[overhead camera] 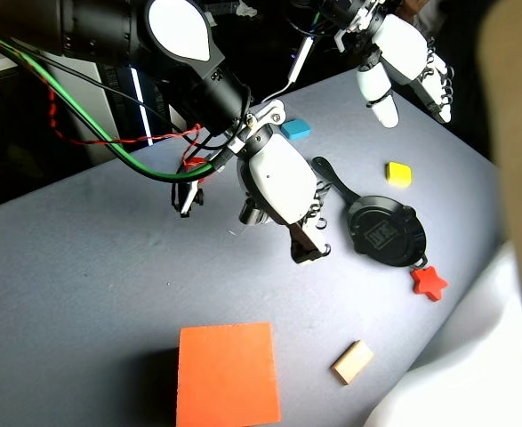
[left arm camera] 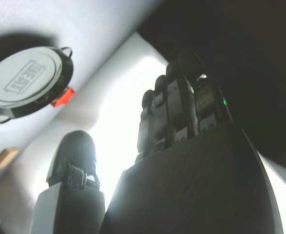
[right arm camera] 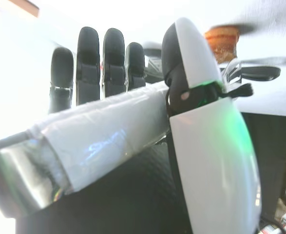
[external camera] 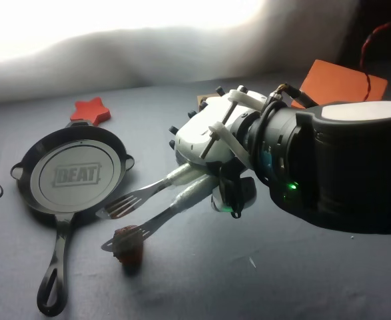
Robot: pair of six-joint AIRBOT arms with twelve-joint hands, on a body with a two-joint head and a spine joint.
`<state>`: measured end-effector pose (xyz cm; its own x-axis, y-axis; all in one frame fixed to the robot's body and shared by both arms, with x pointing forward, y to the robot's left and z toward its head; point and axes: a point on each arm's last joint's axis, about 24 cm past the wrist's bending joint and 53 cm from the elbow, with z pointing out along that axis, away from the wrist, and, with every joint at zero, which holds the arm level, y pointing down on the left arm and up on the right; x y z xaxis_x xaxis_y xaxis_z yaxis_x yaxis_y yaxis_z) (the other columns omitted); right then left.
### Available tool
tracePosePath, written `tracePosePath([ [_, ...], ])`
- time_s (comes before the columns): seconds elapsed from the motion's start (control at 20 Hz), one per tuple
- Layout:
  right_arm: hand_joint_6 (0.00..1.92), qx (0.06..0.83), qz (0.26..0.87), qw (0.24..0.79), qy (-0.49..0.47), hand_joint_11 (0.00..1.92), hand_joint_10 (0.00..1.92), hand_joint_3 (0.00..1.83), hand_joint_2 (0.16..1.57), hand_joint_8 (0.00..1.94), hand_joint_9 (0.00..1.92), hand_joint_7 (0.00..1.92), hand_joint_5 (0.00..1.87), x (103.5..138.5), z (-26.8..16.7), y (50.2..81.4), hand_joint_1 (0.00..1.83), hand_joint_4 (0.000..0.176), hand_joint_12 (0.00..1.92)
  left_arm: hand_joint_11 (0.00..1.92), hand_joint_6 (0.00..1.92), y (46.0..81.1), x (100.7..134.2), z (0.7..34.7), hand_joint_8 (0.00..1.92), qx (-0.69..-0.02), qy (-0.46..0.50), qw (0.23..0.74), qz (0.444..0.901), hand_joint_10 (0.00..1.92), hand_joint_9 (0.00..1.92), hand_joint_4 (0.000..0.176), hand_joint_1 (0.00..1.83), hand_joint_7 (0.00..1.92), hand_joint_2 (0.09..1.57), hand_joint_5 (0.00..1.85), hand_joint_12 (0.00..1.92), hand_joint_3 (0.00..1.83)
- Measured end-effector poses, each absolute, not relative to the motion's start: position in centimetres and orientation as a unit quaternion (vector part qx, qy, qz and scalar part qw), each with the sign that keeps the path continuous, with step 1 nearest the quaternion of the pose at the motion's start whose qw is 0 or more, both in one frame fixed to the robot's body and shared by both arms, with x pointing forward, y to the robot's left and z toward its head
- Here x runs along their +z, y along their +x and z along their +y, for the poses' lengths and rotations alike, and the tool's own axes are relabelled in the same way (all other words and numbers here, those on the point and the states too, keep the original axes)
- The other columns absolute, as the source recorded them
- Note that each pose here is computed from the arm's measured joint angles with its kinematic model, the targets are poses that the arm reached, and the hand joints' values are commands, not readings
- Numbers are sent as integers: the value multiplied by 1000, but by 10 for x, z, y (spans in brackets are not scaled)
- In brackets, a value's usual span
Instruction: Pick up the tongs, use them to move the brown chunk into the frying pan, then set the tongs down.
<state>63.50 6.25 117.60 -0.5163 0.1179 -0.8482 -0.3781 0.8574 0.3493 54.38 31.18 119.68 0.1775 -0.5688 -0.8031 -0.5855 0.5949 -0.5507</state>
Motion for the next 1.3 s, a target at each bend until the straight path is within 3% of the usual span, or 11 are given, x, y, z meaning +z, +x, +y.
tracePosePath([
  [0.1, 242, 253, 833, 485, -82, 23, 58, 1, 1253, 2, 618, 690, 540, 1171, 64, 634, 1061, 0, 1388, 0, 5, 543, 1196, 312, 2, 8, -451, 619, 642, 3, 239, 6, 91, 207, 1373, 163, 808, 3],
  [0.3, 236, 256, 827, 493, -93, 17, 54, 2, 1254, 0, 610, 679, 530, 1172, 69, 633, 1055, 0, 1392, 0, 4, 543, 1195, 312, 4, 8, -452, 619, 643, 3, 240, 0, 214, 203, 1345, 173, 789, 0],
  [0.4, 232, 254, 826, 495, -97, 17, 50, 0, 1242, 0, 602, 668, 522, 1170, 70, 634, 1060, 0, 1392, 0, 5, 543, 1195, 312, 1, 8, -452, 619, 643, 1, 237, 2, 85, 193, 1369, 152, 789, 6],
  [0.5, 235, 250, 829, 491, -96, 18, 49, 0, 1234, 1, 602, 669, 532, 1164, 68, 634, 1065, 0, 1395, 0, 12, 543, 1195, 310, 5, 7, -451, 618, 644, 6, 255, 0, 77, 210, 1364, 186, 807, 2],
  [0.55, 235, 247, 826, 497, -101, 17, 51, 0, 1231, 3, 607, 674, 532, 1163, 67, 635, 1064, 0, 1395, 0, 13, 543, 1194, 309, 7, 5, -450, 617, 645, 7, 260, 0, 191, 219, 1351, 197, 812, 0],
  [1.0, 228, 239, 829, 494, -103, 1, 47, 0, 1229, 10, 603, 664, 529, 1148, 69, 642, 1062, 0, 1407, 0, 5, 543, 1194, 309, 10, 5, -450, 618, 645, 7, 256, 0, 201, 221, 1347, 186, 817, 0],
  [1.1, 245, 241, 829, 494, -107, 60, 71, 0, 1222, 28, 663, 726, 586, 1148, 74, 642, 1088, 0, 1404, 0, 1, 543, 1194, 309, 2, 5, -450, 617, 645, 2, 249, 3, 188, 206, 1352, 173, 792, 1],
  [1.25, 296, 243, 824, 498, -120, 321, 148, 0, 1191, 63, 837, 897, 727, 1148, 82, 639, 1133, 0, 1370, 0, 4, 543, 1194, 309, 1, 5, -450, 618, 645, 1, 246, 4, 254, 214, 1341, 181, 800, 0],
  [1.3, 1108, 245, 825, 496, -119, 412, 188, 27, 1212, 81, 902, 965, 746, 1147, 82, 638, 1103, 0, 1374, 0, 4, 543, 1194, 309, 2, 6, -450, 617, 645, 4, 254, 7, 233, 218, 1342, 184, 813, 0],
])
